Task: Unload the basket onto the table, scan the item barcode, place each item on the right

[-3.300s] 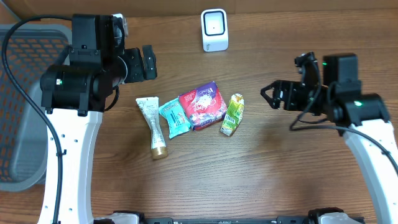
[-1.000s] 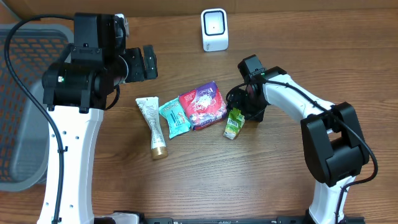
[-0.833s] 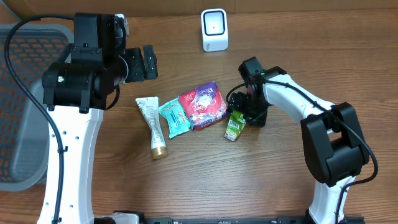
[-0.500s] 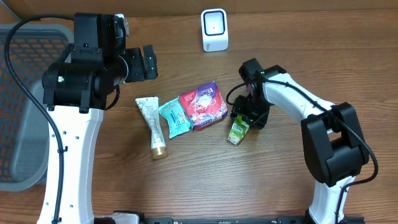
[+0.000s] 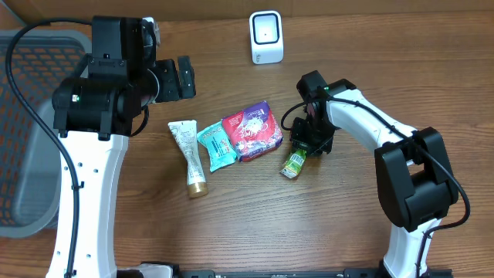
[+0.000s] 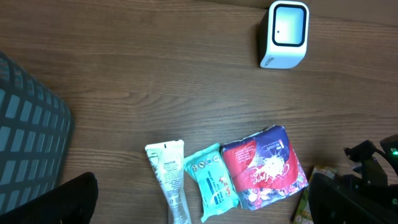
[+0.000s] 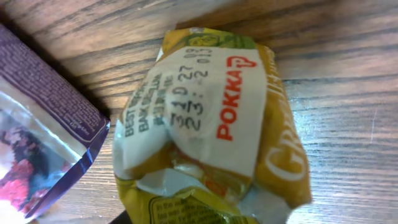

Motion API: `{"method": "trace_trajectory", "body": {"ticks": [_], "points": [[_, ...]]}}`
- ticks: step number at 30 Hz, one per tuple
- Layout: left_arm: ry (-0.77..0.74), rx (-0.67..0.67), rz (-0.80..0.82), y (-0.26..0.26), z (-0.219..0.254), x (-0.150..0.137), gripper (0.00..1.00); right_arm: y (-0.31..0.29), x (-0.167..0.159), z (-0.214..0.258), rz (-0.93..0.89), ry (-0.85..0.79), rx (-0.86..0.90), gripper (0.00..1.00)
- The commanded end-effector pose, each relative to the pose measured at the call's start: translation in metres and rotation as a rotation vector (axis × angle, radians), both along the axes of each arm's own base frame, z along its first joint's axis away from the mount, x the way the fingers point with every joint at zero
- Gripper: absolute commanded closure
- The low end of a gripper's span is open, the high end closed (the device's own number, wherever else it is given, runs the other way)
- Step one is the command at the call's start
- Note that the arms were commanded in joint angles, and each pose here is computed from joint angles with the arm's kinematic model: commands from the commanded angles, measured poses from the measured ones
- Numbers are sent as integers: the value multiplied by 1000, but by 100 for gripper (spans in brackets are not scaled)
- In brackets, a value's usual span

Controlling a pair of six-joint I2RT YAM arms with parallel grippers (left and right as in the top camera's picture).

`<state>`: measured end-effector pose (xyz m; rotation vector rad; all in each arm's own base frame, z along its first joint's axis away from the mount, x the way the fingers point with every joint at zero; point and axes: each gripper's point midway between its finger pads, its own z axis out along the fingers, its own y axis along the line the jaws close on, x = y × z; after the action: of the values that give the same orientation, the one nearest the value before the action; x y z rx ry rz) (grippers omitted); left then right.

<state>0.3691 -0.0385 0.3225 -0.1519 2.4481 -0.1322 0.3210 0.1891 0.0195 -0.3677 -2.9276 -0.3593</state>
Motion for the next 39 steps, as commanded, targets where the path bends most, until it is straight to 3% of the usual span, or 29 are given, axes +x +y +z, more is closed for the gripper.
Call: {"method": "trace_trajectory", "body": {"ticks": [1,5,8,14,24,29,39], "points": [[-7,2,-15,-2,3,2,0,-1,16,17,57,-85,-1,73],[-7,2,-15,-2,3,2,1,-14,31,42,144,-196,-76,73],[-7,2,-15,-2,3,2,1,-42,39,60,174,-262,-235,72],[-7,2,-15,-2,3,2,0,-83,40,75,207,-297,-460,72],[-7,2,-15,-2,3,2,1,-73,39,66,245,-279,-411,67],[-7,2,-15,-2,3,2,1,-65,35,60,247,-256,-359,49],[-7,2,-15,-2,3,2,0,-90,36,80,92,-205,-324,44]]}}
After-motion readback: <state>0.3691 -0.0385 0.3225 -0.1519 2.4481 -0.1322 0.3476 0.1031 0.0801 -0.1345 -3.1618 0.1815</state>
